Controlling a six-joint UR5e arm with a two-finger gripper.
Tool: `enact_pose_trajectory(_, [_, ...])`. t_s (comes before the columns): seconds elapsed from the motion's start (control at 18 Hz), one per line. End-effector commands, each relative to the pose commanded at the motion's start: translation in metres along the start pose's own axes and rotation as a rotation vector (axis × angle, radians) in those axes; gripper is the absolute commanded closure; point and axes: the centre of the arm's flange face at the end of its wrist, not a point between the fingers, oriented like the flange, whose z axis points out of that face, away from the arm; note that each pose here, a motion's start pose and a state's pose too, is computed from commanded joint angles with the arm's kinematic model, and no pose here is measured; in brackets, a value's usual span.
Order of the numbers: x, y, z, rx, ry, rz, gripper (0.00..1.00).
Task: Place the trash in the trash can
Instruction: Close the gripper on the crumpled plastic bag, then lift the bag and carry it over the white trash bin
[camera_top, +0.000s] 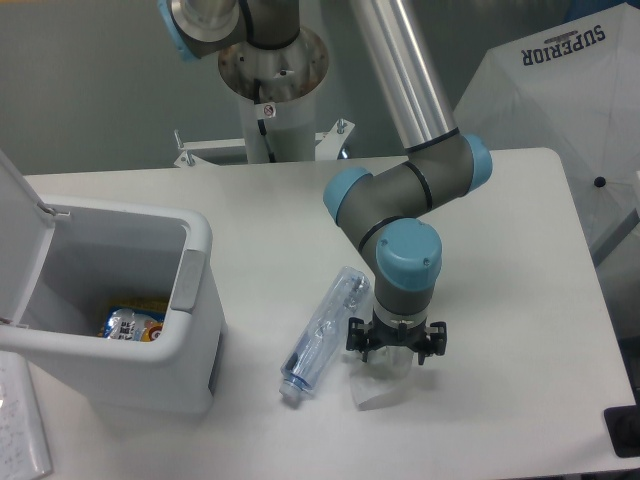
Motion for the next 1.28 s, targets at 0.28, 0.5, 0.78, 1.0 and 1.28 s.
enact_pose_trajectory(0.28, [0.0,-0.001,-0.004,0.005,-0.003,-0.003,0.66])
enact_pose_trajectory(0.5, [0.001,0.0,-0.005,0.005,0.0,0.0,1.0])
enact_pose_trajectory(0.78, [-0.006,-0.013,-0.026,0.046,-0.027,0.006,1.0])
enact_pose_trajectory(1.0, [0.001,-0.043,-0.088,0.203,0.001,0.02,1.0])
enact_pose_trajectory(1.28, [0.008,-0.079,-0.204,0.501,0.184,-0.13,1.0])
